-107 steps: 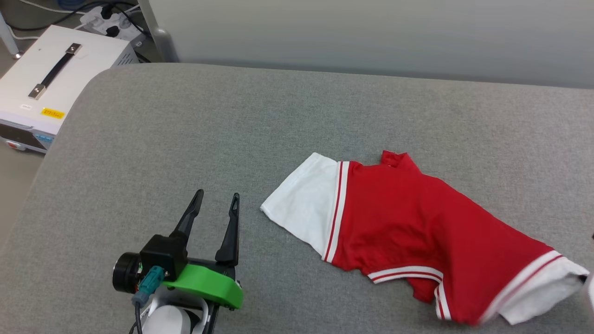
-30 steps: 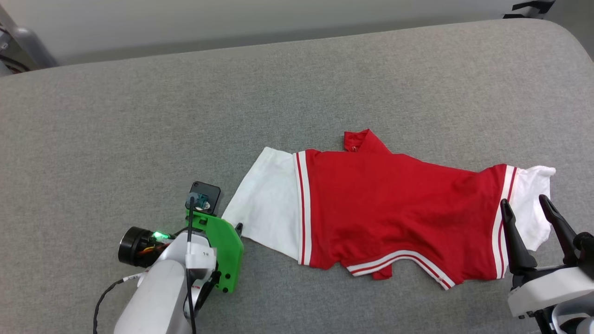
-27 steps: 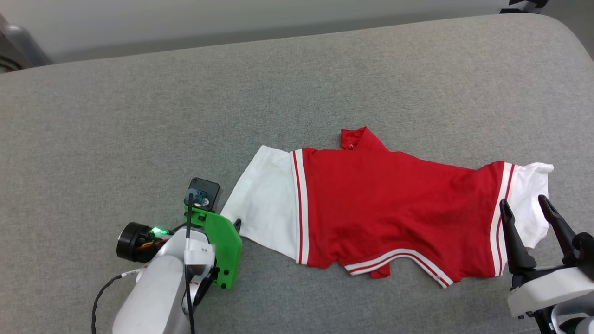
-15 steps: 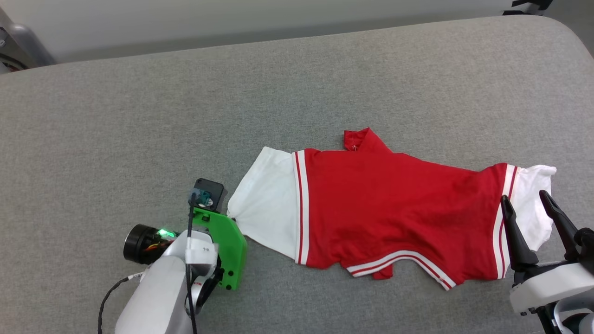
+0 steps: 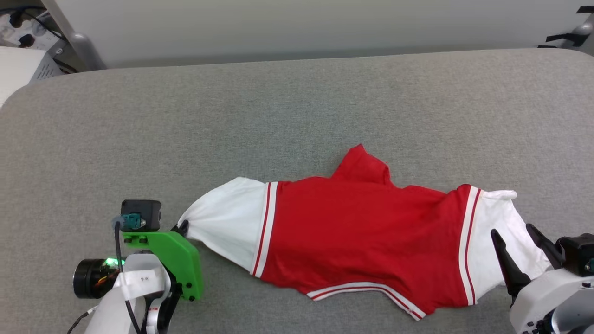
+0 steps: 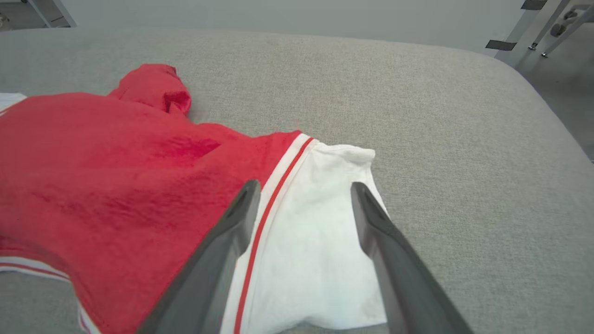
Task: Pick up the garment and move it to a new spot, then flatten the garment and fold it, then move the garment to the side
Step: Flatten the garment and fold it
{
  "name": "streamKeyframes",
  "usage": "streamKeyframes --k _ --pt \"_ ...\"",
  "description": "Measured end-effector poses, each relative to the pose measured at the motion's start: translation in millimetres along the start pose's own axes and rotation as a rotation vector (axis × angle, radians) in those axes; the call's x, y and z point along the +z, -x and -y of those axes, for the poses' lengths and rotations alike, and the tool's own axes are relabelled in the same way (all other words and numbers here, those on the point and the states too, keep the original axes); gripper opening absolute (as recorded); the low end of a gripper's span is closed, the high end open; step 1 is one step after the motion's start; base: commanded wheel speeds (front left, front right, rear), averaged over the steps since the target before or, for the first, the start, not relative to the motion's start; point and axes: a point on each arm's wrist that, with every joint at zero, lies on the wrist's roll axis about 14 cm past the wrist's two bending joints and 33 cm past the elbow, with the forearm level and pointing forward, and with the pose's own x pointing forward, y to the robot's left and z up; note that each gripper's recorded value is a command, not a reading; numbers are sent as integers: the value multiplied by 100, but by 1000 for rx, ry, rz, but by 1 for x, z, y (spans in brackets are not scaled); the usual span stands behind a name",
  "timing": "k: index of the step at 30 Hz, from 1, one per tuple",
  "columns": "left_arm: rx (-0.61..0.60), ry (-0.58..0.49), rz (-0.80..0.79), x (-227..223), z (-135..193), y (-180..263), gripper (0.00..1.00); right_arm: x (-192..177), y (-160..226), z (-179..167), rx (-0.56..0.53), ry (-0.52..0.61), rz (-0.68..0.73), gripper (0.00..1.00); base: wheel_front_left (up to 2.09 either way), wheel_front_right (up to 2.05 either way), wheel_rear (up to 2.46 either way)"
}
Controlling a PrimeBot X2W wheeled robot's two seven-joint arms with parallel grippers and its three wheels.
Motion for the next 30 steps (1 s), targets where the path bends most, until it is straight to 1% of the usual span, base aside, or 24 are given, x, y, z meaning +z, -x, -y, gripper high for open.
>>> streamKeyframes --k 4,6,8,9,15,20,30 --pt "5 16 10 0 -6 19 0 -14 -3 0 18 10 -117 100 0 0 0" --pt "7 18 14 2 -7 26 0 -19 -5 7 7 17 -175 100 0 0 0" --pt "3 26 7 1 -7 32 0 -27 -5 14 -4 38 -259 100 0 0 0" --pt "2 29 8 2 -6 37 0 -37 -4 23 -22 46 -356 100 0 0 0" --pt "-15 40 -4 1 0 42 0 -58 0 42 -67 63 -556 100 0 0 0" --pt "-23 56 -24 -4 3 42 0 -69 -2 51 -102 92 -635 100 0 0 0" --pt "-30 83 -56 -11 2 37 0 -94 -6 50 -118 56 -707 100 0 0 0"
